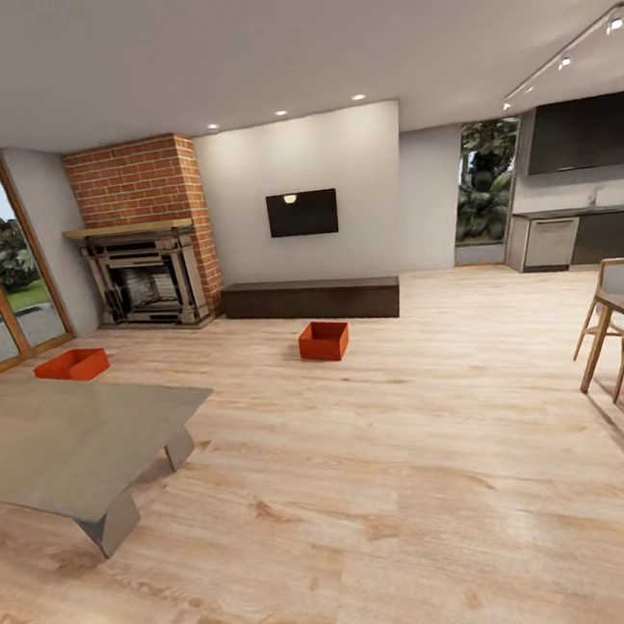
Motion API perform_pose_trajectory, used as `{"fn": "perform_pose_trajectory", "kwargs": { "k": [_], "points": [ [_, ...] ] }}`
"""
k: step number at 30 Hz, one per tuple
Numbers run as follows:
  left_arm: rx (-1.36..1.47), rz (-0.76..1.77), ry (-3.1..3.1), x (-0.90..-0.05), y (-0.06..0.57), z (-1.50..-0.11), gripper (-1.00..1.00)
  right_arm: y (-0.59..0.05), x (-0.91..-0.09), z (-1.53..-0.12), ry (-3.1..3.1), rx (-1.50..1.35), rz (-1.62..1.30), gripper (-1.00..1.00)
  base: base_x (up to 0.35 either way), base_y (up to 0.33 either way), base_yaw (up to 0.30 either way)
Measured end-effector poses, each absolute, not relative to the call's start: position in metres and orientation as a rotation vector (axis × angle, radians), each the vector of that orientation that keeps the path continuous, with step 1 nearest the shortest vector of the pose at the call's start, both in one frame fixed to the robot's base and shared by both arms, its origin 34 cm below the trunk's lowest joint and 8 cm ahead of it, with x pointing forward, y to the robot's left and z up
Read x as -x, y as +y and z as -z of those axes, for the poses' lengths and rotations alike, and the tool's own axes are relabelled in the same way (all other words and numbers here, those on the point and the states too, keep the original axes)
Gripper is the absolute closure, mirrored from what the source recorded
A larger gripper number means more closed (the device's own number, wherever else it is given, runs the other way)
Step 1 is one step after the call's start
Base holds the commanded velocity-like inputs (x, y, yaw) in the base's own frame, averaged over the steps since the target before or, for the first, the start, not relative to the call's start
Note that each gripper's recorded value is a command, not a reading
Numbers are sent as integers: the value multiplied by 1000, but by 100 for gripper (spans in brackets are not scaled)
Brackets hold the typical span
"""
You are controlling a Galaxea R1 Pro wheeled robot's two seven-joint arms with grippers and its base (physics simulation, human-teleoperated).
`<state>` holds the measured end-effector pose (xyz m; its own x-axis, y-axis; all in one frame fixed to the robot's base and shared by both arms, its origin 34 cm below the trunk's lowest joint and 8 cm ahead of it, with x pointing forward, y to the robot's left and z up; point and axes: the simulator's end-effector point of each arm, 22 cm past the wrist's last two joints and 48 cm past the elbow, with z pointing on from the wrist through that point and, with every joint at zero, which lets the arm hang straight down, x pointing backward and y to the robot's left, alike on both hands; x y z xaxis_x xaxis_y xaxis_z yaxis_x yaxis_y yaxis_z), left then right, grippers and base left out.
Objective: Move the two storage containers from the living room to the garage. In the garage, place one container on the floor and stack the other container on top of it (either order is fine).
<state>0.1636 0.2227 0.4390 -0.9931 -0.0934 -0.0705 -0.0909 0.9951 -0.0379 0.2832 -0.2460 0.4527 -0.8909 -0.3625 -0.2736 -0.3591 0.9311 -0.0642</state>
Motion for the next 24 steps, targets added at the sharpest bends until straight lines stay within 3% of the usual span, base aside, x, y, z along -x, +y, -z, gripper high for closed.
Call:
{"fn": "perform_pose_trajectory", "kwargs": {
  "k": [24],
  "points": [
    [141,53,3065,-164,223,-439,-100,-248,-283,-453,2806,535,23,-100,323,0,0]
  ]
}}
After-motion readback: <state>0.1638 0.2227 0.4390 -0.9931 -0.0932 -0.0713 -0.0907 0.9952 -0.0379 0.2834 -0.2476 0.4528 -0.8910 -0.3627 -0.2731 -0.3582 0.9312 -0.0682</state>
